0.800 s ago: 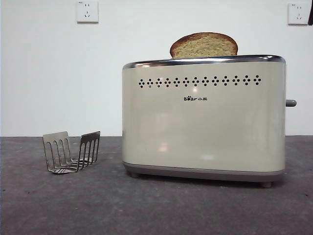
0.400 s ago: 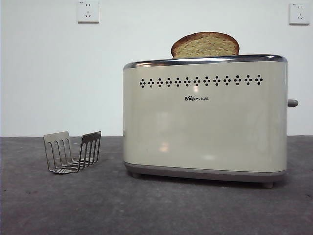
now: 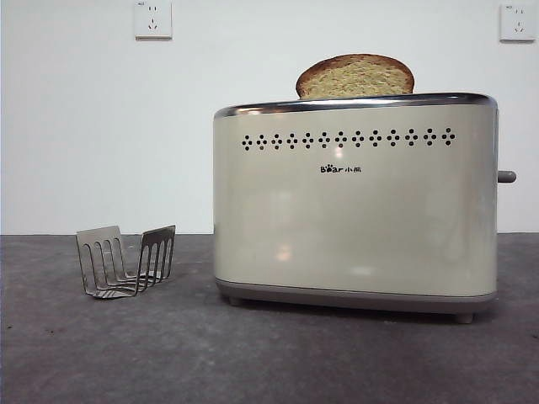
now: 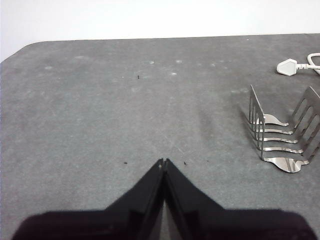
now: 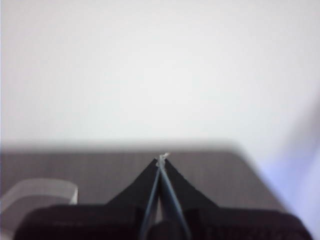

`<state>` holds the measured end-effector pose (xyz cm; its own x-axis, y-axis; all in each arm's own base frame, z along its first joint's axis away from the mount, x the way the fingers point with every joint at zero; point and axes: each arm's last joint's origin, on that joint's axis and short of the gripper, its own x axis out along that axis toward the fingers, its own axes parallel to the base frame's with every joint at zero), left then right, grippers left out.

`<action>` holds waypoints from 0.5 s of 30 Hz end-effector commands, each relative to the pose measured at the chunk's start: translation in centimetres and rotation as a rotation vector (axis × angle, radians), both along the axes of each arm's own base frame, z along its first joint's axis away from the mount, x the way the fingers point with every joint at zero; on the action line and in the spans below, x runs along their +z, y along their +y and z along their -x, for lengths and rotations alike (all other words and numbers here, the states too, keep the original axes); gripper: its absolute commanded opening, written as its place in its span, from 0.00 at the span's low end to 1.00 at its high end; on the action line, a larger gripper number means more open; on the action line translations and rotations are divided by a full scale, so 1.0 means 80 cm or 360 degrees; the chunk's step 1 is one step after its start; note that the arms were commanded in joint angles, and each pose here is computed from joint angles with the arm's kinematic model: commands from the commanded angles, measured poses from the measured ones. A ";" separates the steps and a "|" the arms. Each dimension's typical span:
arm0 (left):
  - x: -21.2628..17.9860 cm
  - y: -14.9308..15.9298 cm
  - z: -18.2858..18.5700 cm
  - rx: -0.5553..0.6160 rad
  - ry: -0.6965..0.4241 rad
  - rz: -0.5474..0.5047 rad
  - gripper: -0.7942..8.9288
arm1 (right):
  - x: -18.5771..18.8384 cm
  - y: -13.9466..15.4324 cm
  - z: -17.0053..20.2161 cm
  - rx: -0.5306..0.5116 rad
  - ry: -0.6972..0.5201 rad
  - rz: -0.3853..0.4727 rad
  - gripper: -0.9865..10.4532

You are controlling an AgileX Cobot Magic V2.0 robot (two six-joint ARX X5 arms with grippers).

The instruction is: Pick up a slice of bread from the rack,put the bread on the toaster,press the button

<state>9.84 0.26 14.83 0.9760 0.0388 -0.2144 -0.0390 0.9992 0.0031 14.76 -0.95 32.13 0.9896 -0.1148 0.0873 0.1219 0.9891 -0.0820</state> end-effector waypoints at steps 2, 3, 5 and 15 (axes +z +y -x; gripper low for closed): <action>-0.004 0.000 -0.001 0.0006 0.0007 0.0010 0.08 | -0.080 0.005 0.033 0.0026 -0.0341 0.0067 0.09; -0.004 0.000 -0.001 0.0006 0.0009 0.0010 0.08 | -0.095 0.006 0.039 0.0029 -0.0353 0.0062 0.09; -0.004 0.000 -0.001 0.0006 0.0009 0.0010 0.08 | -0.125 0.006 0.048 0.0043 -0.0319 0.0034 0.09; -0.004 0.000 -0.001 0.0006 0.0009 0.0010 0.08 | -0.189 0.007 0.062 0.0076 0.0093 0.0024 0.09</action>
